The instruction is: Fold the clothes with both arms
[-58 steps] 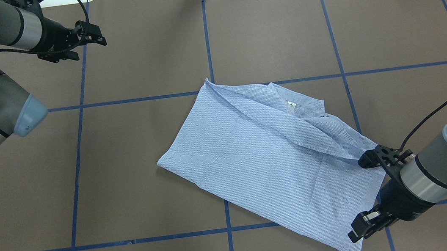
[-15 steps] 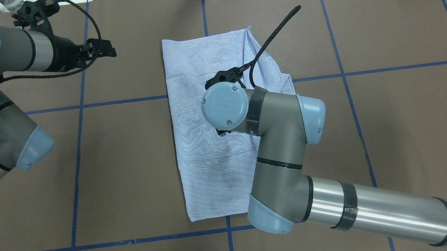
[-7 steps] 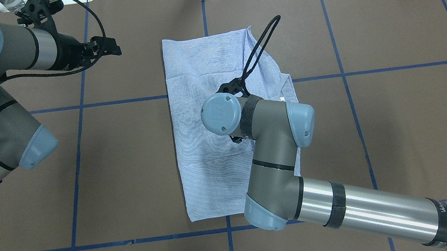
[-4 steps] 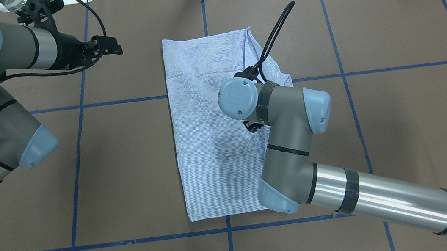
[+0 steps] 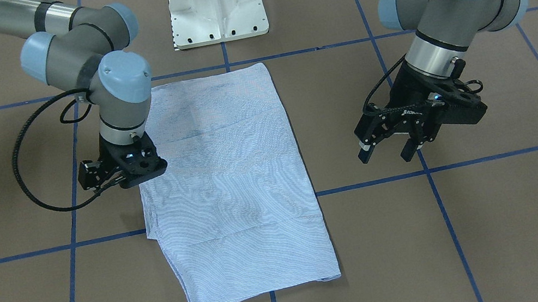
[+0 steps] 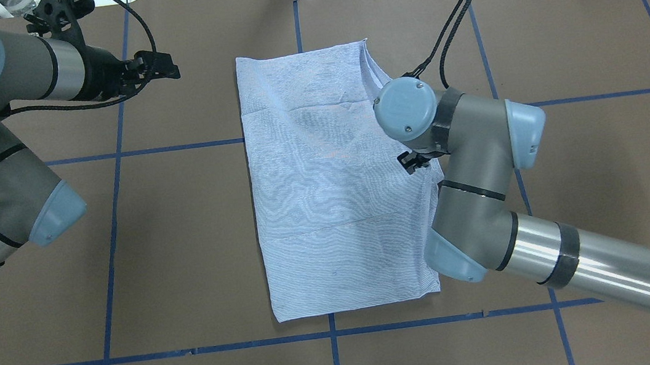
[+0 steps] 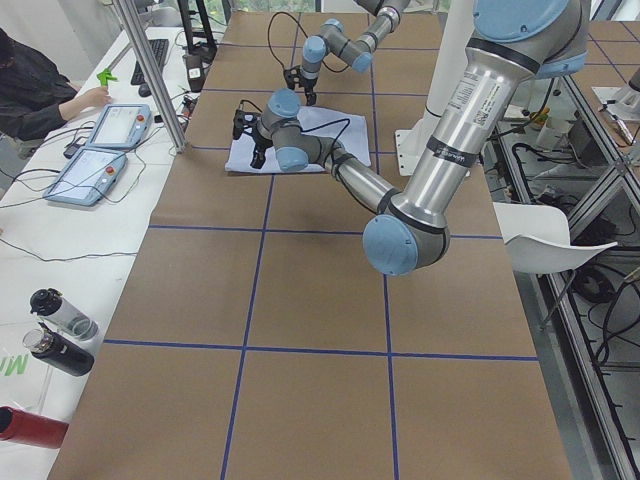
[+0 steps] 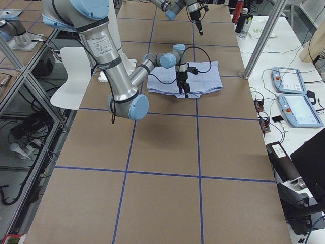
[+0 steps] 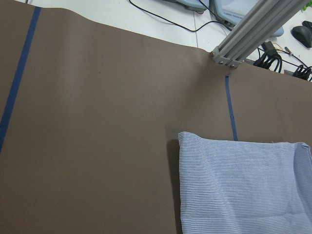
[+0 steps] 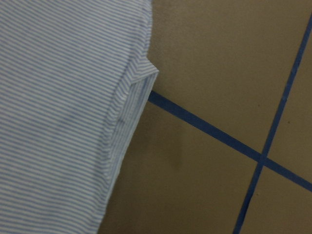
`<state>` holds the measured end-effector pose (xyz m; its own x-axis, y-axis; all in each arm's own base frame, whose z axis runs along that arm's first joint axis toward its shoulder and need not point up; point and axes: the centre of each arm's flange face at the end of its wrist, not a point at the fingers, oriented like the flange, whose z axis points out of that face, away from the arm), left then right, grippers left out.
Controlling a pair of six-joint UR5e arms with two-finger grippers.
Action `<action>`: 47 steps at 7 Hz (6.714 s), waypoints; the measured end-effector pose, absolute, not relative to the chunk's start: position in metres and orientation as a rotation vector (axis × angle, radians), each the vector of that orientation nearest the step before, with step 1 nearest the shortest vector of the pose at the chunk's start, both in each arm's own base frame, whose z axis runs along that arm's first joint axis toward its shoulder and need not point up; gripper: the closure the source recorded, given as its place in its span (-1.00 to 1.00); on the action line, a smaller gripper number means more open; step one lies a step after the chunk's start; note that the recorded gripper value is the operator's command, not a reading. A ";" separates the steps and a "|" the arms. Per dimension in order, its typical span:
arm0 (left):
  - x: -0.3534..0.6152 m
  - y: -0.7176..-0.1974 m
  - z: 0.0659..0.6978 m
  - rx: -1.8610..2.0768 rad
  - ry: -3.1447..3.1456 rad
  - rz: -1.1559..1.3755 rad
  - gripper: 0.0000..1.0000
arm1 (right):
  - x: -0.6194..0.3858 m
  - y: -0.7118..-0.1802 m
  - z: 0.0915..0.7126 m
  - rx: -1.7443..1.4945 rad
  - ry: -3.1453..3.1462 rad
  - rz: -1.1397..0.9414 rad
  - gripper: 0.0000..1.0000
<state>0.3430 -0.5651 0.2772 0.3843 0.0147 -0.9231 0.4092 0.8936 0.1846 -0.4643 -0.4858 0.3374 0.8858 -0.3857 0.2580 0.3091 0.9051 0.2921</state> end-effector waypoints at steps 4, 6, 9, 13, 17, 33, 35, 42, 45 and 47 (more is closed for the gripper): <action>0.358 -0.551 0.265 0.354 1.172 -0.298 -1.00 | -0.415 -0.479 0.286 0.254 -0.538 -0.309 -1.00; 0.411 -0.491 0.244 0.196 1.234 -0.342 -1.00 | -0.390 -0.448 0.253 0.221 -0.694 -0.217 -1.00; 0.500 -0.368 0.220 0.013 1.204 -0.420 -0.88 | -0.370 -0.420 0.248 0.176 -0.854 -0.102 -1.00; 0.549 -0.283 0.255 -0.067 1.106 -0.421 -0.72 | -0.361 -0.403 0.253 0.129 -0.961 -0.031 -1.00; 0.562 -0.261 0.271 -0.090 1.069 -0.392 -0.34 | -0.360 -0.403 0.250 0.129 -0.967 -0.030 -1.00; 0.573 -0.244 0.258 -0.107 1.088 -0.358 1.00 | -0.357 -0.401 0.247 0.133 -0.974 -0.031 -1.00; 0.567 -0.247 0.251 -0.104 1.101 -0.361 1.00 | -0.359 -0.400 0.247 0.123 -0.975 -0.010 -1.00; 0.555 -0.268 0.254 -0.081 1.101 -0.385 1.00 | -0.468 -0.306 0.251 -0.044 -0.919 0.321 -1.00; 0.557 -0.268 0.254 -0.081 1.100 -0.385 1.00 | -0.498 -0.284 0.271 -0.130 -0.863 0.421 -1.00; 0.556 -0.269 0.254 -0.080 1.100 -0.385 1.00 | -0.511 -0.281 0.288 -0.162 -0.820 0.463 -1.00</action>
<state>0.5563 -0.2689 0.2539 0.3948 -0.3423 -0.8526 0.2641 0.9311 -0.2515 -0.5111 -0.2812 0.2876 0.5894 0.4574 0.6659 -0.3344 0.8885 -0.3142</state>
